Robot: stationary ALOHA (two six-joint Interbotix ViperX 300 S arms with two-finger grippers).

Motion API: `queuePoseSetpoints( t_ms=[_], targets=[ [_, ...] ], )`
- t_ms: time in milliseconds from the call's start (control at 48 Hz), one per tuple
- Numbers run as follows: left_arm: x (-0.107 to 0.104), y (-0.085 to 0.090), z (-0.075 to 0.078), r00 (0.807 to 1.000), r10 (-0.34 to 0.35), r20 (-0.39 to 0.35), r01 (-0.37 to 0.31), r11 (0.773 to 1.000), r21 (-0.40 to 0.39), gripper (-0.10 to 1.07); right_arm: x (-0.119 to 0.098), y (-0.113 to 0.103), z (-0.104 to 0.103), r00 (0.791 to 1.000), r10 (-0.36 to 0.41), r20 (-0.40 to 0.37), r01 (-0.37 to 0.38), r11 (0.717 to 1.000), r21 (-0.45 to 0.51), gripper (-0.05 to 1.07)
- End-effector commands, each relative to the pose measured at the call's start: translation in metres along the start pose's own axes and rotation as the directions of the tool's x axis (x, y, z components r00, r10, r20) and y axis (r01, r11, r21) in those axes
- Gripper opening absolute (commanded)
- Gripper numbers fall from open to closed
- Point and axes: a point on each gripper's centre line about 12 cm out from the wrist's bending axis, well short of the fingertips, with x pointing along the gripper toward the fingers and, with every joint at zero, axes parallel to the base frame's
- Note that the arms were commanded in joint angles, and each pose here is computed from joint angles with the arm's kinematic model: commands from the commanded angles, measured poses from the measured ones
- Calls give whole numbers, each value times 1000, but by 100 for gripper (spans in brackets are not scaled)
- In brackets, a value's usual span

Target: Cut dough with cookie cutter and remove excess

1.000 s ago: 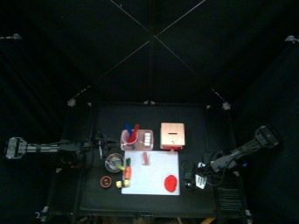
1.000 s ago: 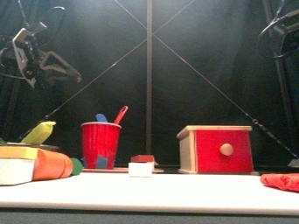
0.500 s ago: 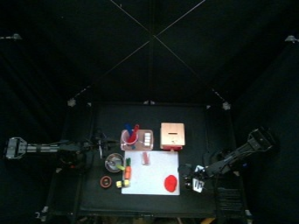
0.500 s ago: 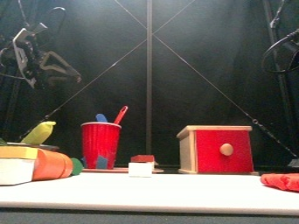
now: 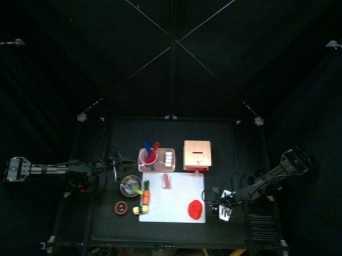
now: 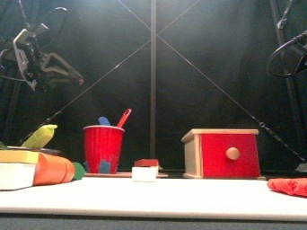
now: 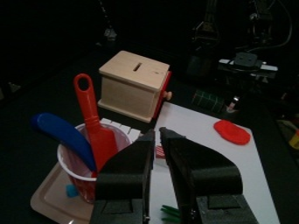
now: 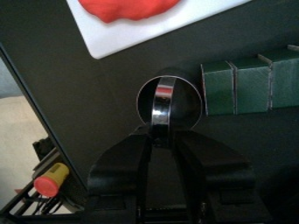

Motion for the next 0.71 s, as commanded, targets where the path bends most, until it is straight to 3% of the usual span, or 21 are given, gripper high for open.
queuePoseSetpoints(
  t_ms=[0, 333, 688],
  targets=[
    [1, -1, 6, 1000, -1, 20, 1, 1000, -1, 58, -18, 20, 18, 996, 64, 67, -63, 998, -17, 63],
    [2, -1, 5, 1000, -1, 17, 1, 1000, 7, 58, -42, 38, 47, 979, 99, 180, -86, 993, -80, 62],
    [1, 0, 1, 1000, 1, 8, -1, 1000, 7, 58, -33, 30, 45, 984, 83, 156, -77, 996, -43, 62]
  ],
)
